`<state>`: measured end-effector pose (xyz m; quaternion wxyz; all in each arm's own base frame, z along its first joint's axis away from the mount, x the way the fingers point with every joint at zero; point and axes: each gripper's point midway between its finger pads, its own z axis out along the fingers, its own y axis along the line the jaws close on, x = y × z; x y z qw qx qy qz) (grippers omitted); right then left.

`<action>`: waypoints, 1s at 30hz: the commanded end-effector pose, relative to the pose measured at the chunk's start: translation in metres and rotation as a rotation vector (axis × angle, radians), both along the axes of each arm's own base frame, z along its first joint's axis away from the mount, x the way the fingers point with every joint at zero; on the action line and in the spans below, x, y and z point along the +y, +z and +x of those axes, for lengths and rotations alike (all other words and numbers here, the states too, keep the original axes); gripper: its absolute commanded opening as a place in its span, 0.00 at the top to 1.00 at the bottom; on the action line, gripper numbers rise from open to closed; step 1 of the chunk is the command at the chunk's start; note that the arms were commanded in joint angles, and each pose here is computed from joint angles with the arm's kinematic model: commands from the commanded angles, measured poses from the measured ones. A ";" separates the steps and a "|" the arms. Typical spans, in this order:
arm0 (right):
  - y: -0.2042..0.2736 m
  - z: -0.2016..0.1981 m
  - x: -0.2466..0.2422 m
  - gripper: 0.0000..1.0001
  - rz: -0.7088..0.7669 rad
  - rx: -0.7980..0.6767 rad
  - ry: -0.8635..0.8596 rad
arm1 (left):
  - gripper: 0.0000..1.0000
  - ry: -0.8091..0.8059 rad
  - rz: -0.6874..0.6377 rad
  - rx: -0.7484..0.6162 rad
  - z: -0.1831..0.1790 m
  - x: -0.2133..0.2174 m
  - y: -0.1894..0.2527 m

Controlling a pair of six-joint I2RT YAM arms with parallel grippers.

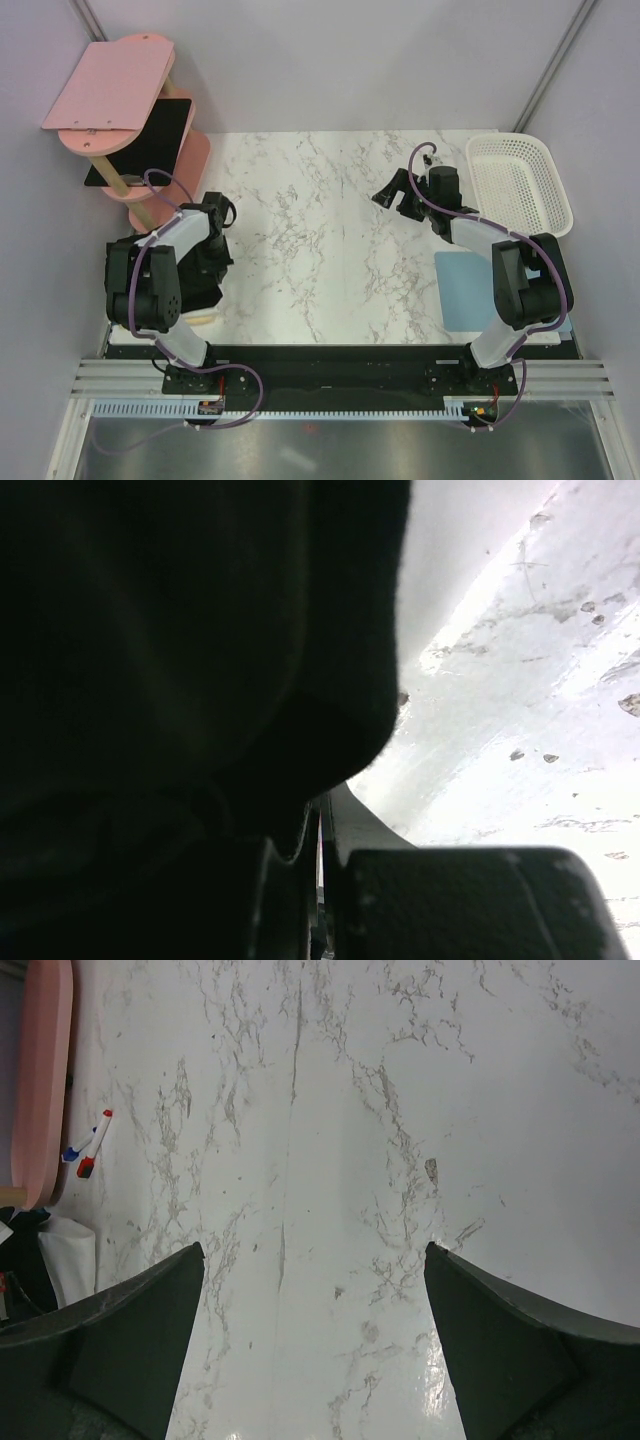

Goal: Fold and stack the t-shirts
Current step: Put the neatly folded tshirt into the corner of the board with the left arm

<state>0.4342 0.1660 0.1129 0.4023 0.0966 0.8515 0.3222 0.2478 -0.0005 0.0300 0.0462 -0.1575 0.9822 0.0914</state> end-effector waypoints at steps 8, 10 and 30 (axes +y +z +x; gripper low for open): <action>0.015 0.005 -0.003 0.02 -0.058 -0.037 0.025 | 0.61 -0.205 -0.030 -0.181 0.044 -0.037 0.055; 0.016 0.006 -0.008 0.02 -0.085 -0.038 0.018 | 0.12 -0.235 -0.037 -0.262 0.055 -0.048 0.076; 0.002 0.026 -0.106 0.02 -0.347 0.005 -0.211 | 0.00 -0.472 -0.274 -0.722 0.201 -0.172 0.141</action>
